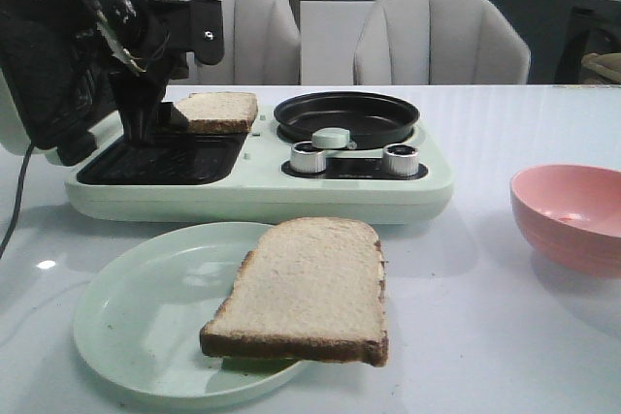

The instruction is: Make breakfast with bread and shrimp

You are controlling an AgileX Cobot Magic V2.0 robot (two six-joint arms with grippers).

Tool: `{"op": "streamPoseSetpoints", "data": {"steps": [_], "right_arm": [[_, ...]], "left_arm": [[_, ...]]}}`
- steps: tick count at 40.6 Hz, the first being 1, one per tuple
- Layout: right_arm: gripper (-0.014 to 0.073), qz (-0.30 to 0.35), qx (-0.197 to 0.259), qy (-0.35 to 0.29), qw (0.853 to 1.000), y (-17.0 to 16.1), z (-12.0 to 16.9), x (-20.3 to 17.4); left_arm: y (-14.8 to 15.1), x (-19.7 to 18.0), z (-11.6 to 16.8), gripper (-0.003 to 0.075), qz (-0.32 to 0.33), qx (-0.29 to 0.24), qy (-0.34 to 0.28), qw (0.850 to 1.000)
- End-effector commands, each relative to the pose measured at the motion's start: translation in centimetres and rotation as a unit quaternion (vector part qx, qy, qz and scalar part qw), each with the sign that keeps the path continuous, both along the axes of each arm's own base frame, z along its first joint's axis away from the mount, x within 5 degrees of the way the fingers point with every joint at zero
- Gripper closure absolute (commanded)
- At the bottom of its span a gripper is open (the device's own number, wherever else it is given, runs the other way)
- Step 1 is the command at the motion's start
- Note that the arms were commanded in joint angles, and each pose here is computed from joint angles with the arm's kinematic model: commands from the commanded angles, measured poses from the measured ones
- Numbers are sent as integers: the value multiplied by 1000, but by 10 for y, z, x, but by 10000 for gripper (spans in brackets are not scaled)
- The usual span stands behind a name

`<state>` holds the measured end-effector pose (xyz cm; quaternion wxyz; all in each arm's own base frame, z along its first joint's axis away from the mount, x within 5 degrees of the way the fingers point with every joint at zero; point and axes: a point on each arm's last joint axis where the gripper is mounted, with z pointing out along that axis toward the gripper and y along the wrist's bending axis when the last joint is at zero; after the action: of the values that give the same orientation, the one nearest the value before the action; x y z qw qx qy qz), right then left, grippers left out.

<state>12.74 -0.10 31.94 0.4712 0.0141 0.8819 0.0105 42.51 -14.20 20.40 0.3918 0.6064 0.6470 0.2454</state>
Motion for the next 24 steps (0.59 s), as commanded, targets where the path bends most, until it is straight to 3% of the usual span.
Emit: {"op": "streamPoseSetpoints", "data": {"steps": [1,6,11,17,24], "right_arm": [[18,-1,-3,-53,999,-1,15,4],[18,-1,-3,-53,999,-1,15,4],[18,-1,-3,-53,999,-1,15,4],[18,-1,-3,-53,999,-1,15,4],[18,-1,-3,-53,999,-1,15,4]], "left_arm": [[-1,-2,42,194,6,-34,-46,998],[-4,-9,57,195,24,-66,-47,996],[-7,-25,82,195,70,-142,-34,987],[-8,-57,107,203,150,-185,27,971],[-8,-101,141,203,197,-240,93,946]]}}
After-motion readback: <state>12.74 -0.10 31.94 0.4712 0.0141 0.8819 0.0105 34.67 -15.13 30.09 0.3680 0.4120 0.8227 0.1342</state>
